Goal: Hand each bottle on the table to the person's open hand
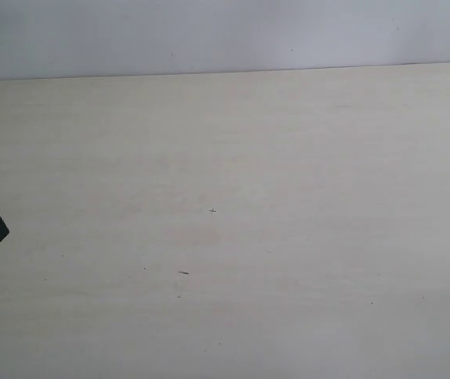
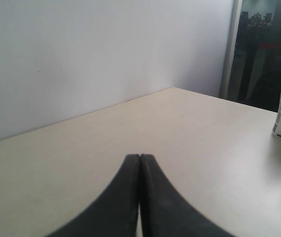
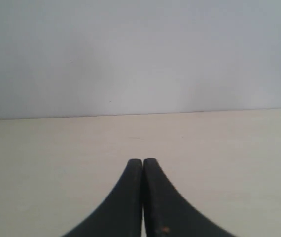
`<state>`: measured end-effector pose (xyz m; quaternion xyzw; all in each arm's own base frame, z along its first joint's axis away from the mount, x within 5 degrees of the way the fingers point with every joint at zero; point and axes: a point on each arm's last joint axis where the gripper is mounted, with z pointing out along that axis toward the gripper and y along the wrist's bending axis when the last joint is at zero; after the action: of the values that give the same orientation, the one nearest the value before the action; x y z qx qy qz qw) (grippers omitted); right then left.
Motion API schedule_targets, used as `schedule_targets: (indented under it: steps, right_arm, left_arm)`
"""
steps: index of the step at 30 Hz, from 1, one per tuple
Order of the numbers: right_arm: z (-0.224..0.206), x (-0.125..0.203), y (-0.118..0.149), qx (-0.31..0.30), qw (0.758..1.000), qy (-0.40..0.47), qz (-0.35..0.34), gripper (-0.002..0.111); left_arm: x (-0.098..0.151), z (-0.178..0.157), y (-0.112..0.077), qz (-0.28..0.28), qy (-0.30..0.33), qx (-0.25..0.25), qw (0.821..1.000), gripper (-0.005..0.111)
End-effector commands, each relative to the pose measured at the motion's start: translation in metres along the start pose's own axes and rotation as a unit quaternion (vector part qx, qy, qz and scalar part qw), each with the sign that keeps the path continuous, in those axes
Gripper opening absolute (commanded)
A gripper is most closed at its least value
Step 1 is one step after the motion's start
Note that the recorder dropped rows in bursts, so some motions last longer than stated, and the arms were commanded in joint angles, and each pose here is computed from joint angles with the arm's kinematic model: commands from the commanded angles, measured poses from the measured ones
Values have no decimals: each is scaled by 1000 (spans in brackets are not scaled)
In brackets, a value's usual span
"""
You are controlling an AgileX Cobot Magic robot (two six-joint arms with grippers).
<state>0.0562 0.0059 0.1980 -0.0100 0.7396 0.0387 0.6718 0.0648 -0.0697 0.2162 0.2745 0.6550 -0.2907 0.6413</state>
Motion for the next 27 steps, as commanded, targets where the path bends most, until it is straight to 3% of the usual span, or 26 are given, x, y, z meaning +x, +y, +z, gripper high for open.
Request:
schedule_targets:
  steps: [1, 27]
  right_arm:
    - [0, 2, -5, 26, 999, 0, 33, 0]
    - [-1, 9, -5, 30, 999, 42, 5, 0]
  left_arm:
    - [0, -1, 0, -4, -3, -2, 1000, 2]
    - [0, -1, 0, -4, -3, -2, 1000, 2]
